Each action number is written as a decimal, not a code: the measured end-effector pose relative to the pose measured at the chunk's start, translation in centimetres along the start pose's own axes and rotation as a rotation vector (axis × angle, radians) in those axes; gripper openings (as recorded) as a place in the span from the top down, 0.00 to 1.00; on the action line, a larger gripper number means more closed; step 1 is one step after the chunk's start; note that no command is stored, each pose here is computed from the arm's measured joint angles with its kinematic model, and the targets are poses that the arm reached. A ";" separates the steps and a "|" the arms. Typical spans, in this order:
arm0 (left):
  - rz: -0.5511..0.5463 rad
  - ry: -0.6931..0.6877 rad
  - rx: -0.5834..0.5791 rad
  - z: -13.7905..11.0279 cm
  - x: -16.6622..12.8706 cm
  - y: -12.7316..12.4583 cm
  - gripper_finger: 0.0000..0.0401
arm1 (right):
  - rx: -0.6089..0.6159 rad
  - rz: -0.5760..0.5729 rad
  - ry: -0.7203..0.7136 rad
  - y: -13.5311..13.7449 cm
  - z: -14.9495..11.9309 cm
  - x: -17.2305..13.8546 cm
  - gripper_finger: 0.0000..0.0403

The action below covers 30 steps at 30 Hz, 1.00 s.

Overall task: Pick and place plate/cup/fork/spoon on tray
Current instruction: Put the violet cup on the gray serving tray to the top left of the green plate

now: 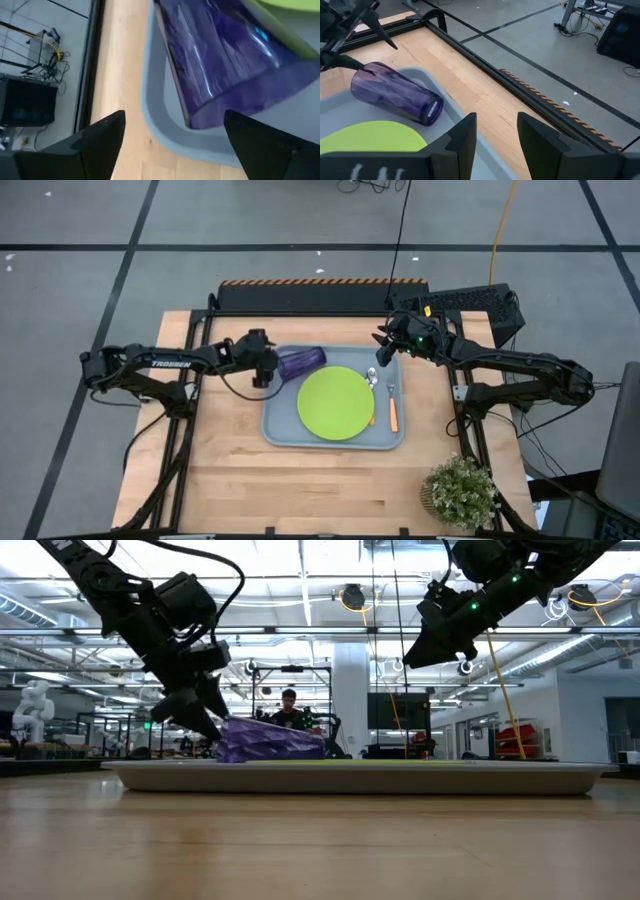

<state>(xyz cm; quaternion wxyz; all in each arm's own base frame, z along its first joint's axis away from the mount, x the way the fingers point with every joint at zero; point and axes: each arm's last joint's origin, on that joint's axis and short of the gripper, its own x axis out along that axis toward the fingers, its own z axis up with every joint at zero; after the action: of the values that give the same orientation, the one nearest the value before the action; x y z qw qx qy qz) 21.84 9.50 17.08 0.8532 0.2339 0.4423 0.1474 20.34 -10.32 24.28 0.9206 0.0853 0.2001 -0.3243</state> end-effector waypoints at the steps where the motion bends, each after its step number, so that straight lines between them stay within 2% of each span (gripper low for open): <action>1: 0.004 -0.006 -0.009 0.1 0.0 0.0 0.15 | 0.002 0.000 0.000 0.0 0.0 0.0 0.67; 7: 0.043 -0.075 -0.026 0.8 -0.1 0.3 0.17 | 0.010 -0.001 0.000 0.0 0.0 0.0 0.67; 12: 0.065 -0.105 -0.032 1.1 -0.1 0.5 0.27 | 0.010 -0.002 0.000 0.0 0.0 0.0 0.67; 16: 0.067 -0.103 -0.033 1.0 -0.1 0.6 0.42 | 0.010 -0.002 0.000 0.0 0.0 0.0 0.67; 25: 0.063 -0.107 0.003 1.0 -0.1 0.6 0.89 | 0.010 -0.002 0.000 0.0 0.0 0.0 0.67; 28: 0.054 -0.096 0.036 0.9 -0.1 0.5 0.98 | 0.010 -0.002 0.000 0.0 0.0 0.0 0.67; 30: 0.041 -0.077 0.067 0.7 0.0 0.4 0.99 | 0.010 -0.002 0.000 0.0 0.0 0.0 0.67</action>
<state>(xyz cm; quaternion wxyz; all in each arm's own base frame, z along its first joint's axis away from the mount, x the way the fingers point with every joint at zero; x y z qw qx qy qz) 22.40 9.63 17.70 0.8582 0.2767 0.4086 0.1410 20.34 -10.32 24.28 0.9200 0.0896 0.1984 -0.3259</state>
